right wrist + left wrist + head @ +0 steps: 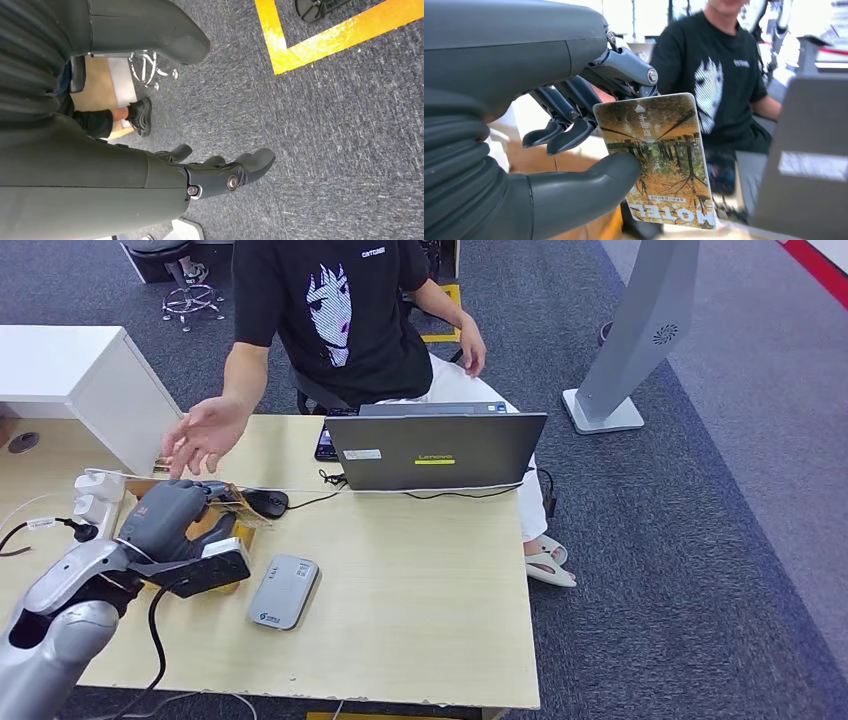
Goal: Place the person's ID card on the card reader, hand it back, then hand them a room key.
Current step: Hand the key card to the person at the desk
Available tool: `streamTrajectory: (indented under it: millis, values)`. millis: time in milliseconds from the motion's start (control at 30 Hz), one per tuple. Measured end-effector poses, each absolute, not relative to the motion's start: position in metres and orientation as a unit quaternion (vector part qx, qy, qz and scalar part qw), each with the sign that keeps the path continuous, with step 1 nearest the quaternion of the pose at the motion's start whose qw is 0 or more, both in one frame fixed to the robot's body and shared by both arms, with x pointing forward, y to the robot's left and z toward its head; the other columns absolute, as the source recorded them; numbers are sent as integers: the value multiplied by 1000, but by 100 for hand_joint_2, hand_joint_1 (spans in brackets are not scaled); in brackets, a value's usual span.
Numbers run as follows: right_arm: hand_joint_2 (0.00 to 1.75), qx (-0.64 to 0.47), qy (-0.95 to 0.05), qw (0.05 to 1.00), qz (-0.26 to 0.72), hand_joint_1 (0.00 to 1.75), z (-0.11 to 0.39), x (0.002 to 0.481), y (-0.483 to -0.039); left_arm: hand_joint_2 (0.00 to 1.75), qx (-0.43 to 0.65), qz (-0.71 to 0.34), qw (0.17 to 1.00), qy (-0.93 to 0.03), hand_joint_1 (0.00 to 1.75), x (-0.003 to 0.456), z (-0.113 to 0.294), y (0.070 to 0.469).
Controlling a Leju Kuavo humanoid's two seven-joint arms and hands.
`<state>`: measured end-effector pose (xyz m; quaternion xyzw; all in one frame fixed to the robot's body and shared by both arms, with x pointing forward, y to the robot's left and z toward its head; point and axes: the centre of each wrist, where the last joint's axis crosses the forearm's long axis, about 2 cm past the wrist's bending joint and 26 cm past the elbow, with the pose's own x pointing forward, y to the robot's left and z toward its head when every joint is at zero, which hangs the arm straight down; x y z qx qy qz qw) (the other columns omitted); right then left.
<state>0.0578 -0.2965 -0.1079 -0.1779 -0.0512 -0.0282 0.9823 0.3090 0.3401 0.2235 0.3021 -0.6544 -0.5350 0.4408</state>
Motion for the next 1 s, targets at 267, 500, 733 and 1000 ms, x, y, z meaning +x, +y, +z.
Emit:
streamTrajectory:
  millis: [267,500,733,1000]
  values:
    - [175,-183,-58,981,2,0,-108,60,-296,175,393,-480,438,-650,175,354,260,341]
    - [175,-192,-61,979,17,0,-107,62,-296,175,426,-435,463,-644,175,377,257,344]
    - [175,-193,-60,979,22,0,-107,62,-296,175,449,-380,469,-659,0,382,254,352]
    - [175,-193,-59,979,23,0,-107,62,-296,175,457,-341,479,-667,0,383,253,355]
